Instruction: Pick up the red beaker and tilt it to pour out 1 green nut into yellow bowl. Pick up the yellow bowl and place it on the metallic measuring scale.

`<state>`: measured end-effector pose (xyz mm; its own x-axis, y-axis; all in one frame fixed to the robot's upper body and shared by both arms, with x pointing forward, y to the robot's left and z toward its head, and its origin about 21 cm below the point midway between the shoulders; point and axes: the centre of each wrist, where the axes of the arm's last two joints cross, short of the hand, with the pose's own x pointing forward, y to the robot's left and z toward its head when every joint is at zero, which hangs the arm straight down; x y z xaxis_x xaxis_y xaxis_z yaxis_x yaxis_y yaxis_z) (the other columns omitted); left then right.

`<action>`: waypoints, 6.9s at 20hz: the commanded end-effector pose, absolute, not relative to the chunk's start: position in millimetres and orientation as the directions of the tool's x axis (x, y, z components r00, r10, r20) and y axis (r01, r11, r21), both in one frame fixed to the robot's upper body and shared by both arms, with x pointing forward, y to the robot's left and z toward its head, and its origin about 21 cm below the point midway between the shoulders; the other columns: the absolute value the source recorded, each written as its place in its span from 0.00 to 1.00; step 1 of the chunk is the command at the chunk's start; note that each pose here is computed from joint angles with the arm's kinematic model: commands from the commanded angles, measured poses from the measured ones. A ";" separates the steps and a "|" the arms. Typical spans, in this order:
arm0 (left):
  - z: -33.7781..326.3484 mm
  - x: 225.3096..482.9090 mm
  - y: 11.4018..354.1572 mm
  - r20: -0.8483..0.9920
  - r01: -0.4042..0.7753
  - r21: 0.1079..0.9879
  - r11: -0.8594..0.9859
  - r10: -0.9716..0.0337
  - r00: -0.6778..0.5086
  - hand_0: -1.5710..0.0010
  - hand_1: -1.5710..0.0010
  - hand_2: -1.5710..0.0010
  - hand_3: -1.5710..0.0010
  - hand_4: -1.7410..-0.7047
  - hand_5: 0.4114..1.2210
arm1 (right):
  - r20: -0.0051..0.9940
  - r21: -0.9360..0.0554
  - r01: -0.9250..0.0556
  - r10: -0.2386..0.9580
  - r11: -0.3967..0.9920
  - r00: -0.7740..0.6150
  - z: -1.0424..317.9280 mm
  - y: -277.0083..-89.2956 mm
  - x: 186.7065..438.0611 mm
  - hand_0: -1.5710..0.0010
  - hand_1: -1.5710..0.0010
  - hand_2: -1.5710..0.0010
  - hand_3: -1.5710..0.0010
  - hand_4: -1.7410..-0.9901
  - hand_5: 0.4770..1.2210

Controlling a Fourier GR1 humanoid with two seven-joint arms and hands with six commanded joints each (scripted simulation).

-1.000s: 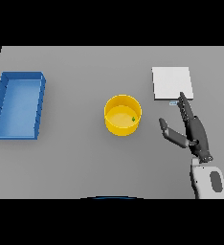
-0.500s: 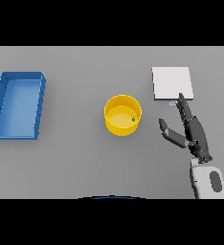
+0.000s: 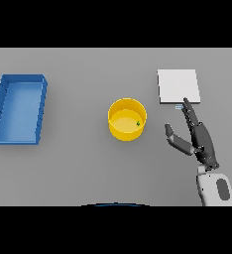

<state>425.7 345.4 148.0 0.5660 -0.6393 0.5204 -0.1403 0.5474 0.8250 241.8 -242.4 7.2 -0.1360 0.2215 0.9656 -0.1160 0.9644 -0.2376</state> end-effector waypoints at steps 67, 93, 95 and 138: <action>122.3 362.2 322.8 0.641 0.021 0.705 0.709 -0.650 0.408 1.00 1.00 1.00 1.00 0.91 0.38 | 0.246 -0.858 -0.477 0.662 -0.191 -0.708 53.4 -147.4 344.5 1.00 1.00 1.00 1.00 0.62 0.29; 124.4 358.7 320.2 0.633 0.014 0.719 0.695 -0.662 0.400 1.00 1.00 1.00 1.00 0.92 0.39 | 0.259 -0.844 -0.496 0.656 -0.203 -0.709 66.1 -149.4 346.3 0.04 0.05 0.05 0.17 0.05 0.98; 120.9 358.2 321.0 0.629 0.020 0.720 0.693 -0.666 0.401 1.00 1.00 1.00 1.00 0.92 0.39 | 0.264 -0.846 -0.499 0.664 -0.189 -0.699 74.9 -151.7 348.6 0.03 0.03 0.03 0.14 0.04 0.99; 135.1 356.9 328.2 0.646 -0.011 0.701 0.713 -0.629 0.433 1.00 1.00 1.00 1.00 0.87 0.45 | 0.103 -0.880 -0.472 0.956 -0.041 -0.275 90.3 -275.9 437.0 0.10 0.27 0.25 0.12 0.13 1.00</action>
<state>356.9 328.2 135.0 0.4340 -0.6283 0.6457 -0.0112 0.7129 0.7012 436.9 -275.9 90.1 -0.2736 0.9564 0.1023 -0.4731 -0.0412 -0.8800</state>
